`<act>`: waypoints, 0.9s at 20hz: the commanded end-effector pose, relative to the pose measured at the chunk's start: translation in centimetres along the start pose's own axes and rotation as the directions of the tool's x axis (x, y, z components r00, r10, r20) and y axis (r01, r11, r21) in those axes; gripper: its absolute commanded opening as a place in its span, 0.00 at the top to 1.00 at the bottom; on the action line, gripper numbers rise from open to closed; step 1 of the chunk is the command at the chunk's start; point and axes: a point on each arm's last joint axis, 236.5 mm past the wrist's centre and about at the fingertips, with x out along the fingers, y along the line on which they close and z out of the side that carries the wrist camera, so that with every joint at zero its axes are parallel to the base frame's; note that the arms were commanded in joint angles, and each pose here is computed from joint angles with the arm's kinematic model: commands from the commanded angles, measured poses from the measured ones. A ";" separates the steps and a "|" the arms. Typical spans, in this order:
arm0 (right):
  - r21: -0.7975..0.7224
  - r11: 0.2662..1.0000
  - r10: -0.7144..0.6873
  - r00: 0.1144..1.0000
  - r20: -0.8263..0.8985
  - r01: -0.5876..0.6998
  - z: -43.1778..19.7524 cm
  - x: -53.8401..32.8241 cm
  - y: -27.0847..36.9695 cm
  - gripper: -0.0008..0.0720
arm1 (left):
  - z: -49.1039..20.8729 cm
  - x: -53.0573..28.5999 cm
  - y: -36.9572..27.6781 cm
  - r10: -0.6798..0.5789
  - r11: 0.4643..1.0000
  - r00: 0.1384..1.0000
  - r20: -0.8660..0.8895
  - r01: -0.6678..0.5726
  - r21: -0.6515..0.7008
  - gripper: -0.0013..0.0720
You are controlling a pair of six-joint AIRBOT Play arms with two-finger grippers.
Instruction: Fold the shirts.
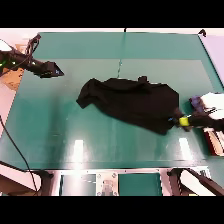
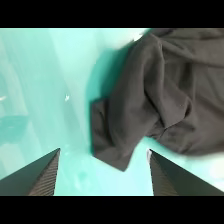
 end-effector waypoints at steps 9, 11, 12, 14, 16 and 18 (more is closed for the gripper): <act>-0.009 0.999 -0.053 0.995 -0.081 0.053 4.3 2.1 -2.4 0.97 | -13.7 9.3 -5.7 -0.267 0.959 0.903 -0.336 0.215 -0.185 0.14; -0.013 0.999 -0.054 0.995 -0.080 0.053 4.3 2.1 -2.3 0.97 | -14.4 11.4 -7.1 -0.249 0.967 0.903 -0.351 0.208 -0.149 0.14; -0.013 0.999 -0.053 0.995 -0.081 0.053 4.3 2.1 -2.3 0.97 | -14.1 12.5 -7.6 -0.227 0.973 0.913 -0.339 0.195 -0.126 0.14; -0.014 0.999 -0.054 0.995 -0.085 0.053 4.2 2.1 -2.3 0.97 | -12.8 14.5 -8.3 -0.175 0.984 0.942 -0.285 0.161 -0.073 0.14; -0.014 0.999 -0.053 0.994 -0.092 0.052 4.0 2.1 -2.3 0.97 | -11.6 15.9 -9.0 -0.141 0.990 0.962 -0.234 0.132 -0.052 0.14; -0.013 0.999 -0.053 0.994 -0.097 0.052 3.9 2.1 -2.3 0.97 | -11.8 16.5 -9.9 -0.140 0.990 0.961 -0.239 0.136 -0.031 0.25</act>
